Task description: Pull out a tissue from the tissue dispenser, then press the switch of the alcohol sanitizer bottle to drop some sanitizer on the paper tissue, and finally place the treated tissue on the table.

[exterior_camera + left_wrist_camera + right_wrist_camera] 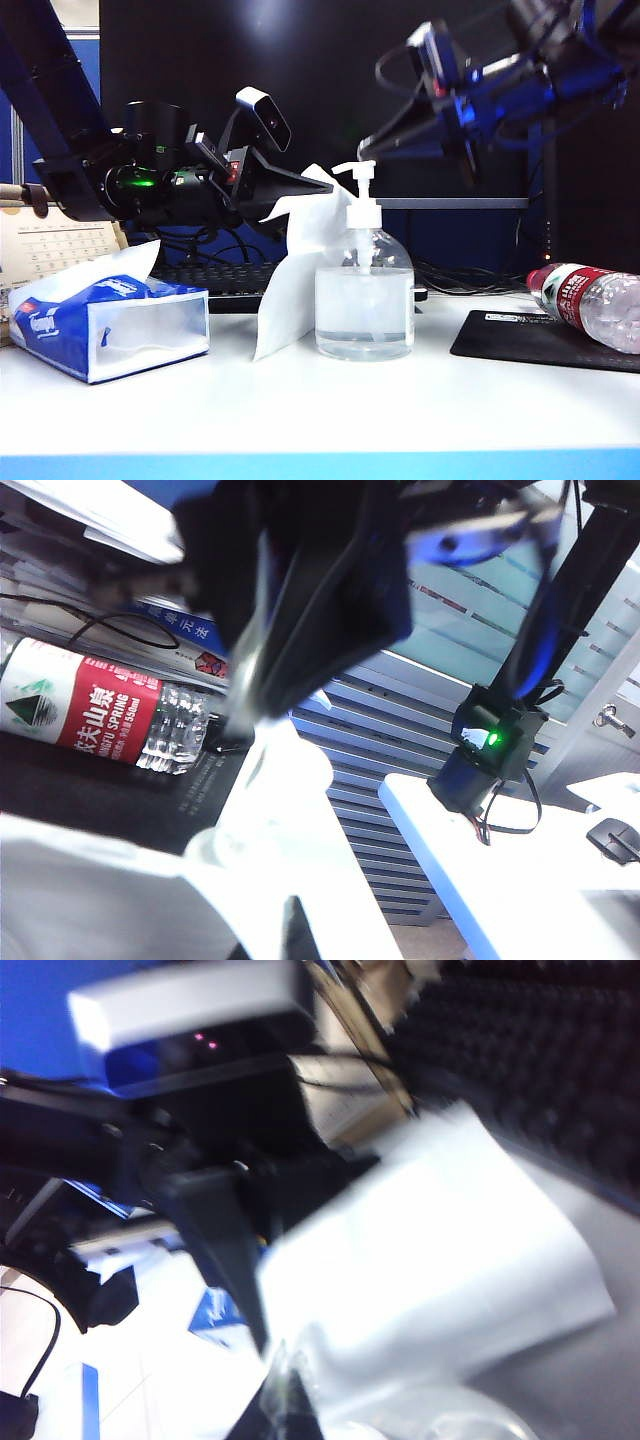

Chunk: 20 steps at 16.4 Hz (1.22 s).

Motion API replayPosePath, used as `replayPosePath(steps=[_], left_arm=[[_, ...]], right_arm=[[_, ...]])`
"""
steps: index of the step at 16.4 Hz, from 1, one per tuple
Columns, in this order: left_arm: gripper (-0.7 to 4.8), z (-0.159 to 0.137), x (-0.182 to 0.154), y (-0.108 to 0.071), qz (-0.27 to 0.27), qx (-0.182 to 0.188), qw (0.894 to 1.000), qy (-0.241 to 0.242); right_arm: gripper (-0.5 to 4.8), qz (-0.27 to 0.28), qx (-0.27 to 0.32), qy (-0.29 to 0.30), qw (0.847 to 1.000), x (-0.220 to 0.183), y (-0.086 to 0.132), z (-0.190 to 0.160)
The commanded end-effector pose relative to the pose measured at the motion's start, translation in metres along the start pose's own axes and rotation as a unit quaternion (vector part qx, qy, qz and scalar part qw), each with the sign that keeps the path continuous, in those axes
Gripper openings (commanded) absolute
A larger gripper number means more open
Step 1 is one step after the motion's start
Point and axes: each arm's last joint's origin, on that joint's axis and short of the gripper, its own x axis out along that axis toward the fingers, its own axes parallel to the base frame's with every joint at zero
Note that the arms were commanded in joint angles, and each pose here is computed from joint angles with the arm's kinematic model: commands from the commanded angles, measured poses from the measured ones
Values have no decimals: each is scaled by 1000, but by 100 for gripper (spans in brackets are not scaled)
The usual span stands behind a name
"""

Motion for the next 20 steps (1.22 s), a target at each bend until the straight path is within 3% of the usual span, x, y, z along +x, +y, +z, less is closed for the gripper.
replayPosePath(steps=[1,7,11,16,20], left_arm=[[-6,3,-3,0,3,4,1000,-1],[-6,7,-59,-3,61,-40,997,-26],[-6,18,-103,-17,110,-62,991,-48],[-6,60,-133,-60,160,-16,985,-68],[-6,112,-164,-123,235,74,962,-116]], right_arm=[[-5,5,-25,-17,1000,-5,11,10],[-5,-6,-66,-55,996,-29,38,27],[-5,-38,-80,-86,992,-55,50,36],[-5,-83,-69,-108,988,-98,62,39],[-5,-117,-98,-142,978,-134,88,41]])
